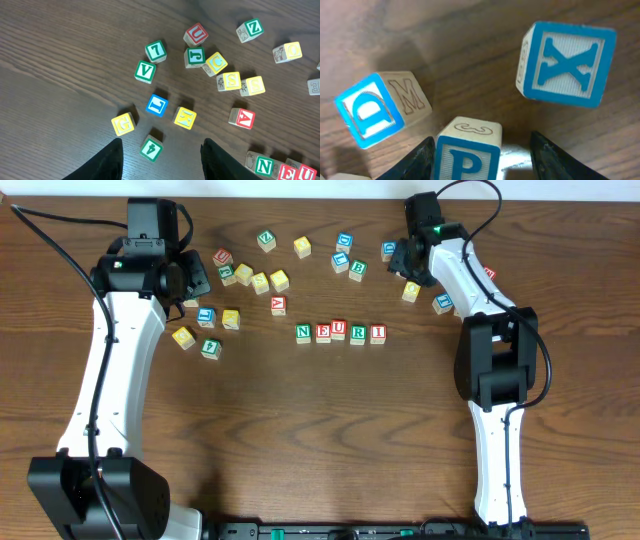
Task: Spell out NEURIPS
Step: 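Lower the right gripper and grasp the blue P block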
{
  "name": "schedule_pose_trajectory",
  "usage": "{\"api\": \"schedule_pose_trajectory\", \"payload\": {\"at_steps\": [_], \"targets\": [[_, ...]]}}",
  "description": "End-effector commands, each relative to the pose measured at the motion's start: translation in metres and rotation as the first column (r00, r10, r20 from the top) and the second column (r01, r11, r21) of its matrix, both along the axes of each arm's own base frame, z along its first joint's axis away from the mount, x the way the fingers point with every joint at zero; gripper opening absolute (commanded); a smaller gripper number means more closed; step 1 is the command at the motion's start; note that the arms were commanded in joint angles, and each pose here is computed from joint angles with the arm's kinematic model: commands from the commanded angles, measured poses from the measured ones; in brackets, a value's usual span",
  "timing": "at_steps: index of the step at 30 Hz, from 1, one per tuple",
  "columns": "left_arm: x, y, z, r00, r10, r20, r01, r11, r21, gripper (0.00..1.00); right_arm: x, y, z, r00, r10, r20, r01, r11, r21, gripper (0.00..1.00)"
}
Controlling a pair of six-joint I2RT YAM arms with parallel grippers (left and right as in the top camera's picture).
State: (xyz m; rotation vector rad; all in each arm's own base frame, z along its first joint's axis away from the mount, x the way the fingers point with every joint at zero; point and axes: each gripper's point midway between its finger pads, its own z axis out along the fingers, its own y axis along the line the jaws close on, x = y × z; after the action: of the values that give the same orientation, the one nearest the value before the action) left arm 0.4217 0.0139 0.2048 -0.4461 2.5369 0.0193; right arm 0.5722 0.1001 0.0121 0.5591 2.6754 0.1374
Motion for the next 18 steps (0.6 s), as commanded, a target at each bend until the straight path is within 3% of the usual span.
{"api": "schedule_pose_trajectory", "payload": {"at_steps": [1,5,18], "targets": [[-0.001,0.002,0.001,1.0,0.01,0.002,-0.01,1.0,0.003,0.5,0.006,0.002,0.005,0.999,0.025,0.029,-0.024,0.999,-0.022,0.51],[-0.001,0.002,0.001,1.0,0.01,0.002,-0.01,1.0,0.003,0.49,0.006,0.002,0.004,0.999,0.028,0.026,-0.027,0.999,-0.023,0.4],[-0.001,0.002,0.001,1.0,0.009,0.001,-0.009,1.0,0.002,0.5,0.005,0.005,0.035,0.992,0.117,0.057,-0.115,0.993,-0.037,0.34]]}}
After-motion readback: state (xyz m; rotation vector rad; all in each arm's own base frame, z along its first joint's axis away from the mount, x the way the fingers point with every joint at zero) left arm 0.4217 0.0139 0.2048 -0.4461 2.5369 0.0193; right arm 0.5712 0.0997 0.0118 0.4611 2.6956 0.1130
